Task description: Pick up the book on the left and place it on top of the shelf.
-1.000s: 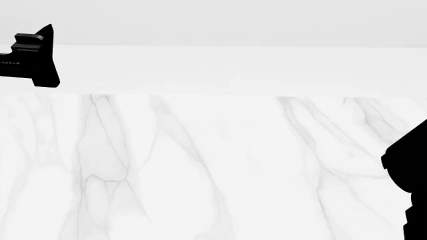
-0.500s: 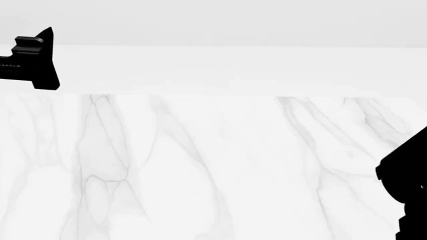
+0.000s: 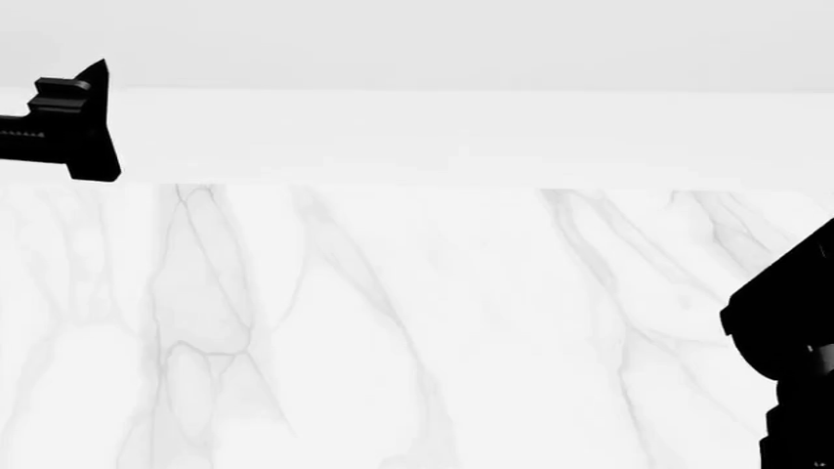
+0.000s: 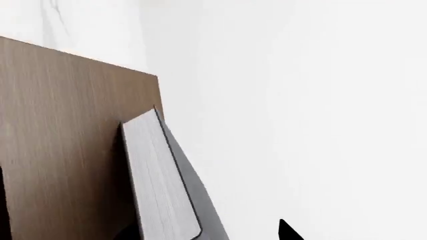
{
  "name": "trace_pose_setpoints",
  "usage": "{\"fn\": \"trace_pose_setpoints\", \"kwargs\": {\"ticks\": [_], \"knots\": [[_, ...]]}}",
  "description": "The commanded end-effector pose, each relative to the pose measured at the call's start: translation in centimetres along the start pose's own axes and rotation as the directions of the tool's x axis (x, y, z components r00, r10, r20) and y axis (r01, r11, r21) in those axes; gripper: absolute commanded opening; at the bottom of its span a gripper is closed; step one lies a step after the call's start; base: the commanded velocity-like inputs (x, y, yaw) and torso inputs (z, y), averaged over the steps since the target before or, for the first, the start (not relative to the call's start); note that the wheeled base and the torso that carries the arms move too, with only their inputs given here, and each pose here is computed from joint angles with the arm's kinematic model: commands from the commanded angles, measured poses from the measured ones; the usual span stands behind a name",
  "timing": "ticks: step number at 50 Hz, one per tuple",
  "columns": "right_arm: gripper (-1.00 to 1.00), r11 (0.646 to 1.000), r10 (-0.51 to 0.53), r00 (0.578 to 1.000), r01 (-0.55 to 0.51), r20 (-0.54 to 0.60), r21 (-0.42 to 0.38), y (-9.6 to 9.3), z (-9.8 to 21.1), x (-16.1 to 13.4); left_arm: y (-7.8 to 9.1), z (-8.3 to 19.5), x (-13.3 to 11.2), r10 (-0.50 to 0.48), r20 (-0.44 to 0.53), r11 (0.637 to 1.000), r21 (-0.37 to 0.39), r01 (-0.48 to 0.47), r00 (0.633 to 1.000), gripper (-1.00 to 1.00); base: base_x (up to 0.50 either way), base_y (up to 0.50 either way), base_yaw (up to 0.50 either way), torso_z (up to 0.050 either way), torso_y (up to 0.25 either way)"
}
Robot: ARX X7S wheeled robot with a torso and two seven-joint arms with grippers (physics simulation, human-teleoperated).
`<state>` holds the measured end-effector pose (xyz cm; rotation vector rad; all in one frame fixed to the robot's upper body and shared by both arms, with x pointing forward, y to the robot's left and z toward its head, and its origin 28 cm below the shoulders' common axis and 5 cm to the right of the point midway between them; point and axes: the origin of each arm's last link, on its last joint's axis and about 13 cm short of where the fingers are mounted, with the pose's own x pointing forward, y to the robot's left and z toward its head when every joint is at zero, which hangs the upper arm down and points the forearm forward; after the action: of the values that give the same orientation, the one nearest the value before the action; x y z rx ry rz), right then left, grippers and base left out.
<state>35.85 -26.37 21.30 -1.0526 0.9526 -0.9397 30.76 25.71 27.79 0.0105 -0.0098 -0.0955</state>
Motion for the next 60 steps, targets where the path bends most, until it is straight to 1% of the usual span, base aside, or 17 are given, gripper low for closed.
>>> {"fn": "trace_pose_setpoints", "kwargs": {"ticks": [1,9,28,29,32,33,35,36,37,39,42,43,45,47,48,56,60], "knots": [[1.00,0.994,-0.109,0.957,0.097,0.269,0.056,-2.4,4.0,-2.3,0.0,-0.1,0.1,-0.003,-0.005,1.000,0.003,0.003,1.000,1.00,0.00,0.00,0.00,0.000,0.000],[1.00,0.989,-0.139,0.894,0.102,0.426,0.108,-3.6,6.4,-4.3,-0.2,-0.2,0.1,-0.009,-0.009,1.000,0.006,0.009,1.000,1.00,0.00,0.00,0.00,0.000,0.000],[1.00,0.987,-0.152,0.858,0.101,0.490,0.129,-3.7,7.2,-5.0,-0.1,-0.2,0.1,-0.006,-0.004,1.000,-0.001,0.006,1.000,1.00,0.00,0.00,0.00,0.000,0.000],[1.00,0.986,-0.148,0.853,0.091,0.500,0.136,-3.7,7.4,-5.1,-0.1,-0.2,0.1,-0.007,-0.003,1.000,-0.001,0.007,1.000,1.00,0.00,0.00,0.00,0.000,0.000],[1.00,0.973,-0.005,0.799,-0.134,0.601,0.186,-3.0,8.5,-6.2,-0.1,-0.3,0.2,-0.009,-0.001,1.000,0.002,0.009,1.000,1.00,0.00,0.00,0.00,0.000,0.000],[1.00,0.937,0.061,0.759,-0.267,0.648,0.225,-2.8,9.1,-6.7,-0.2,-0.2,0.3,-0.014,0.005,1.000,0.001,0.014,1.000,1.00,0.00,0.00,0.00,0.000,0.000],[1.00,0.888,0.124,0.705,-0.393,0.698,0.240,-2.4,9.5,-7.1,-0.3,-0.2,0.3,-0.016,0.009,1.000,0.001,0.016,1.000,1.00,0.00,0.00,0.00,0.000,0.000],[1.00,0.816,0.164,0.649,-0.513,0.743,0.268,-1.8,10.0,-7.6,-0.3,-0.3,0.3,-0.022,0.012,1.000,-0.004,0.022,1.000,1.00,0.00,0.00,0.00,0.000,0.000],[1.00,0.774,0.193,0.614,-0.575,0.765,0.267,-1.6,10.1,-7.8,-0.3,-0.4,0.3,-0.021,0.010,1.000,-0.003,0.021,1.000,1.00,0.00,0.00,0.00,0.000,0.000],[1.00,0.630,0.213,0.516,-0.722,0.830,0.287,-1.3,10.7,-8.4,-0.4,-0.5,0.4,-0.025,0.008,1.000,-0.004,0.025,1.000,1.00,0.00,0.00,0.00,0.000,0.000],[1.00,0.520,0.205,0.430,-0.809,0.879,0.274,-0.9,11.1,-8.9,-0.5,-0.6,0.4,-0.028,0.012,1.000,-0.007,0.028,1.000,1.00,0.00,0.00,0.00,0.000,0.000],[1.00,0.455,0.223,0.378,-0.856,0.898,0.247,-0.7,11.1,-9.1,-0.5,-0.6,0.4,-0.029,0.015,1.000,-0.010,0.029,0.999,1.00,0.00,0.00,0.00,0.000,0.000],[1.00,0.454,0.215,0.360,-0.860,0.908,0.233,-0.3,11.1,-9.1,-0.5,-0.7,0.4,-0.030,0.014,1.000,-0.005,0.030,0.999,1.00,0.00,0.00,0.00,0.000,0.000],[1.00,0.410,0.216,0.315,-0.888,0.924,0.207,0.2,10.4,-9.5,-0.5,-0.7,0.4,-0.030,0.016,1.000,-0.007,0.030,0.999,1.00,0.00,0.00,0.00,0.000,0.000],[1.00,0.366,0.222,0.290,-0.910,0.931,0.196,0.1,10.0,-9.8,-0.5,-0.7,0.4,-0.031,0.019,0.999,-0.010,0.032,0.999,1.00,0.00,0.00,0.00,0.000,0.000],[1.00,0.341,0.186,0.180,-0.934,0.966,0.108,0.7,7.1,-12.0,-0.6,-0.8,0.6,-0.037,0.025,0.999,-0.012,0.038,0.999,1.00,0.00,0.00,0.00,0.000,0.000],[1.00,0.360,0.173,0.158,-0.929,0.972,0.087,1.0,6.1,-12.9,-0.7,-0.9,0.5,-0.041,0.029,0.999,-0.015,0.042,0.999,1.00,0.00,0.00,0.00,0.000,0.000]]}}
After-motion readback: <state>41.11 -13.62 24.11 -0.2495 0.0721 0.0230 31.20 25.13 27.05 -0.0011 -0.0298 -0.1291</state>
